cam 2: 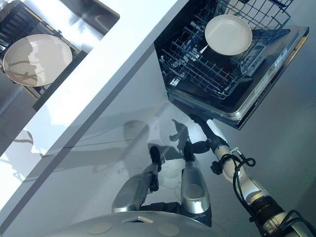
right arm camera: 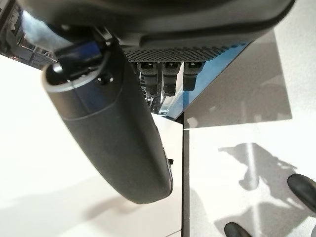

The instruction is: Pick up plates and place into dishwasher.

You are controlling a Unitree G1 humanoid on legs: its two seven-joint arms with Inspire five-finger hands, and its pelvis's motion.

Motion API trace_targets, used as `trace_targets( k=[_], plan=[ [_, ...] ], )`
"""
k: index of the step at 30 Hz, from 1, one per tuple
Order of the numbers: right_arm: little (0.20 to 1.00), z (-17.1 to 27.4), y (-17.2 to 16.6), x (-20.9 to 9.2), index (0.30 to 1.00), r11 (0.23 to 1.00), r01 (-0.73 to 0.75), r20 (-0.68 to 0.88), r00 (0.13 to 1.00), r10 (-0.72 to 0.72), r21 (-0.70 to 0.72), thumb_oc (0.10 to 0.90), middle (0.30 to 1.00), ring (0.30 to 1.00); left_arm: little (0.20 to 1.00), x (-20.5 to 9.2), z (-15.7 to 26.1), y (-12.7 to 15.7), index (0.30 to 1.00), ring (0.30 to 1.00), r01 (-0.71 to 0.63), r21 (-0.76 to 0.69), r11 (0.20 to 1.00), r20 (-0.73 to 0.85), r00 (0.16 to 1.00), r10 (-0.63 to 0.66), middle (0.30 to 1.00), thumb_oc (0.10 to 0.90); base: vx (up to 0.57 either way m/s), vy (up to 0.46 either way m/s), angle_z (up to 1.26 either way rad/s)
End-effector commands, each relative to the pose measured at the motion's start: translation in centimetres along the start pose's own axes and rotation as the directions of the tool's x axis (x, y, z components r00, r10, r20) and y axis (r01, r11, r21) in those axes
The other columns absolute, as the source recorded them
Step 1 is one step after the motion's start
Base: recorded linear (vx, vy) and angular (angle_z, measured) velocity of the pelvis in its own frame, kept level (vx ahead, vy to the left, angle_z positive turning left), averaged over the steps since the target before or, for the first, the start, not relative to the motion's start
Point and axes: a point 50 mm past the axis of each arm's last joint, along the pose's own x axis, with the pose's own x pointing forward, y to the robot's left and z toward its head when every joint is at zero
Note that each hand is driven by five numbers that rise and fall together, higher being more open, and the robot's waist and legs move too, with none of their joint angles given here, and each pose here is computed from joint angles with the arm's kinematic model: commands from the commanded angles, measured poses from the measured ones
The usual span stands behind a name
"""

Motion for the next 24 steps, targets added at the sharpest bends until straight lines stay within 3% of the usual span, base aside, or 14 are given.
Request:
trace_targets(
  k=[1, 14, 24],
  plan=[
    [0.9, 1.0, 1.1, -1.4, 0.9, 0.999, -0.008, 0.095, 0.995, 0.004, 0.038, 0.8, 0.9, 0.9, 0.9, -0.1, -3.2, 2.3, 0.9, 0.9, -0.113, 0.035, 0.993, -0.101, 0.988, 0.116, 0.9, 0.8, 0.0, 0.0, 0.0],
    [0.9, 1.0, 1.5, -1.4, 0.9, 0.999, -0.02, 0.093, 0.996, 0.016, 0.044, 0.8, 0.9, 0.9, 0.9, 0.2, -1.4, 1.3, 0.9, 0.9, -0.036, -0.107, 0.994, -0.045, 0.998, 0.032, 0.9, 0.8, 0.0, 0.0, 0.0],
    [0.9, 1.4, 1.5, -0.9, 0.9, 0.998, -0.007, 0.103, 0.995, 0.002, 0.056, 0.8, 0.9, 0.9, 0.9, 0.3, -0.9, -0.1, 0.9, 0.9, 0.083, -0.083, 0.993, -0.059, 0.994, -0.088, 0.9, 0.8, 0.0, 0.0, 0.0]
  ],
)
